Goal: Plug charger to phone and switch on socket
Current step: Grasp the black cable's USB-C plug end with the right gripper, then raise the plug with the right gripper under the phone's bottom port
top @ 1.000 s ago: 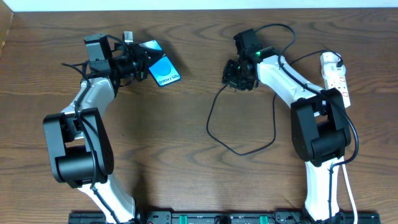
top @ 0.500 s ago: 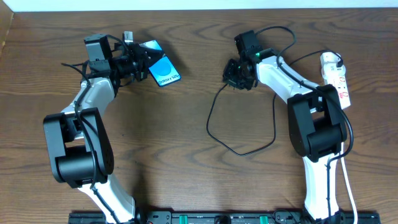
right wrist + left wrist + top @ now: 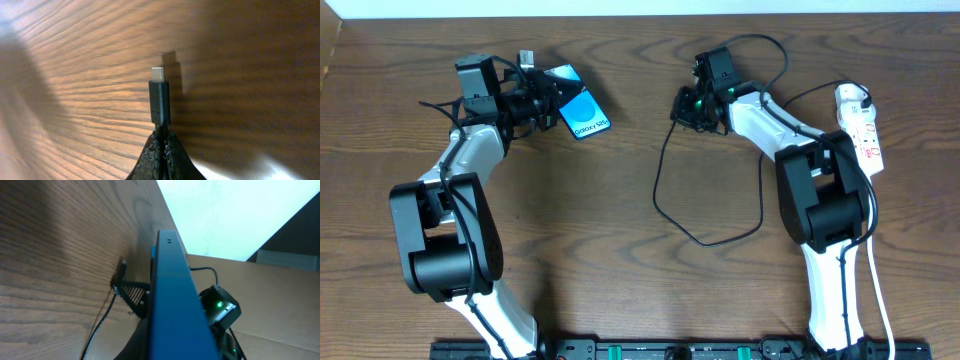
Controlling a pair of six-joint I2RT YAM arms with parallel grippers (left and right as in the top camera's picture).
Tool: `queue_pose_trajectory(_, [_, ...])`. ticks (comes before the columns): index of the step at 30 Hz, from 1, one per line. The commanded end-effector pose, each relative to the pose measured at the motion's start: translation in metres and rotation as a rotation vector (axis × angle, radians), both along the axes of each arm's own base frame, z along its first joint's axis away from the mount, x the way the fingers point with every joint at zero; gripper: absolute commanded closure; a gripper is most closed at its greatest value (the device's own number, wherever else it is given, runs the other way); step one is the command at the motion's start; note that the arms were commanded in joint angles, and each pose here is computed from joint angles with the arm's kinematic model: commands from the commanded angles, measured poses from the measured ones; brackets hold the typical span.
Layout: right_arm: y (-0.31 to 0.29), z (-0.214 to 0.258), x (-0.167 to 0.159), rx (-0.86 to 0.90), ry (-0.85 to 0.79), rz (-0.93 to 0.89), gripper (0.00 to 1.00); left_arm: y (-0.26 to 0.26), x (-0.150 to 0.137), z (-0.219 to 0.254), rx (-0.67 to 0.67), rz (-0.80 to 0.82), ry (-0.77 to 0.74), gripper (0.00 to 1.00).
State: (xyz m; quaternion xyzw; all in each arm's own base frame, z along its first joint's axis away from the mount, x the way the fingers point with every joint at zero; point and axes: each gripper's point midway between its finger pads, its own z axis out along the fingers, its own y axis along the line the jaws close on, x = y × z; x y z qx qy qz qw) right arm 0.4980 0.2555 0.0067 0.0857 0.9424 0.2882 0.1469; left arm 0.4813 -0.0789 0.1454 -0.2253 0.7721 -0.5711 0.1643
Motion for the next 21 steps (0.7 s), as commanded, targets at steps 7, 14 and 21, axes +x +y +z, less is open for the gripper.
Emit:
queue_pose_trajectory(7, [0.028,0.062,-0.033,0.34,-0.13,0.461,0.99,-0.008,-0.008,0.009,-0.055,-0.07,-0.014,0.93])
queue_pose_trajectory(14, [0.027,0.131,-0.063,0.355,-0.215,0.578,0.99,-0.018,-0.016,0.046,-0.159,-0.191,-0.113,0.93])
queue_pose_trajectory(21, [0.034,0.177,-0.108,0.323,-0.252,0.699,0.99,-0.018,-0.008,0.087,-0.225,-0.191,-0.176,0.93])
